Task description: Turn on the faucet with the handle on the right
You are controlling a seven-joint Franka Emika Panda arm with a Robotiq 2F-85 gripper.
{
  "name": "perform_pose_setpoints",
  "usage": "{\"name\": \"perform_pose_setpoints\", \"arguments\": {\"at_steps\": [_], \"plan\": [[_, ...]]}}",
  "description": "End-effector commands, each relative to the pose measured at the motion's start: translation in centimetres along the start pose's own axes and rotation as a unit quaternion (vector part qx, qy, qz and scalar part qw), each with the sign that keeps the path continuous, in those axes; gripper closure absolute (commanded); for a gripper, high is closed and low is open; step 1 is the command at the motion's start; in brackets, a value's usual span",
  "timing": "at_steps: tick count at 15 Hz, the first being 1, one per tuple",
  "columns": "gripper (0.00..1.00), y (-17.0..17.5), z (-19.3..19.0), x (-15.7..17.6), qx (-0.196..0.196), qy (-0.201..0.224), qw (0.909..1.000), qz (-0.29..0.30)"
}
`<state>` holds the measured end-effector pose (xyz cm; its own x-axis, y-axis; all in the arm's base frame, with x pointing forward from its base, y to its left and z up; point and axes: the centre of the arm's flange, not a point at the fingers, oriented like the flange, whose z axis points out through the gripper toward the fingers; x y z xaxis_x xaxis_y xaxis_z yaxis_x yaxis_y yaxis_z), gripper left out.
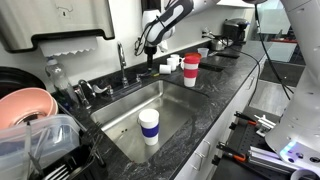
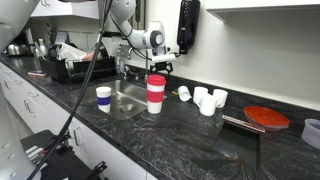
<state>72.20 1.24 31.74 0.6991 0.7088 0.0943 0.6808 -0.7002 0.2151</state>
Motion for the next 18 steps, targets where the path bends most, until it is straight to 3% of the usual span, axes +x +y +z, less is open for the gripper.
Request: {"name": "perform_pose_setpoints", "arguments": {"at_steps": [1,3,11,14,18], "plan": [[0.07,0.69,0.22,0.46,0.007,0.011,0.9999,-0.001],[0.34,0.71,0.28,0.55,0.006,0.012,0.9999,0.001],[0.90,0.26,0.57,0.70,0.022,0.011,0.9997,0.006],[1.00,0.02,0.69,0.73,0.032,0.010,0.9994,0.008],[0.97,0.06,0.54,0.61,0.038,0.011,0.9992,0.011]]}}
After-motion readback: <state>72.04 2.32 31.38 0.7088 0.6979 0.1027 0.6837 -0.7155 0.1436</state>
